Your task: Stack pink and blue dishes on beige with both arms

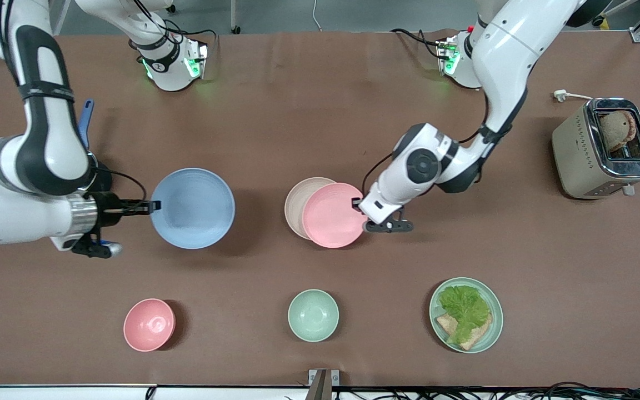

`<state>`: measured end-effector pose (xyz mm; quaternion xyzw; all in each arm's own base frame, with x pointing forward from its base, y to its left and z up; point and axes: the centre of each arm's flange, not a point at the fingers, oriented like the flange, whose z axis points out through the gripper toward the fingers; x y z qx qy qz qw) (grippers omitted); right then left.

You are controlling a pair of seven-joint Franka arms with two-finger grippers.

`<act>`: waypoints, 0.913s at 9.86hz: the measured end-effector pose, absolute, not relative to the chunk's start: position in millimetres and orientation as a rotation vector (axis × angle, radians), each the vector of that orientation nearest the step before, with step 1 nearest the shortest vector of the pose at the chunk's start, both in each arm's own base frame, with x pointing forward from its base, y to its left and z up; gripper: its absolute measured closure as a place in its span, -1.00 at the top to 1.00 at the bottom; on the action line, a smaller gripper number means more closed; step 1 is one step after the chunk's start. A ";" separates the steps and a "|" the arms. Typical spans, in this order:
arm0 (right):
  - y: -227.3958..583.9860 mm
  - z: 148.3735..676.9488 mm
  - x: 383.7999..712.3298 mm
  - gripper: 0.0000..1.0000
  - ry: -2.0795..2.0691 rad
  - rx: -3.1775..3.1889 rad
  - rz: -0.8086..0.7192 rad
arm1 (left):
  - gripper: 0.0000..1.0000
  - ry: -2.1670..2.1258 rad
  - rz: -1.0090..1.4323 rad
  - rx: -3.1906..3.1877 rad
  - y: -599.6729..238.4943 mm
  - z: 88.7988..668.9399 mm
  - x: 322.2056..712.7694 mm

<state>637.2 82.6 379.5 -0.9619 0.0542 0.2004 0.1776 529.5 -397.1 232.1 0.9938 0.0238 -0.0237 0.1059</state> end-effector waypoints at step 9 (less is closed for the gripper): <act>207.8 317.4 603.8 -0.90 0.028 -2.685 0.499 | 1.00 -0.038 0.152 3.177 -377.3 319.5 528.8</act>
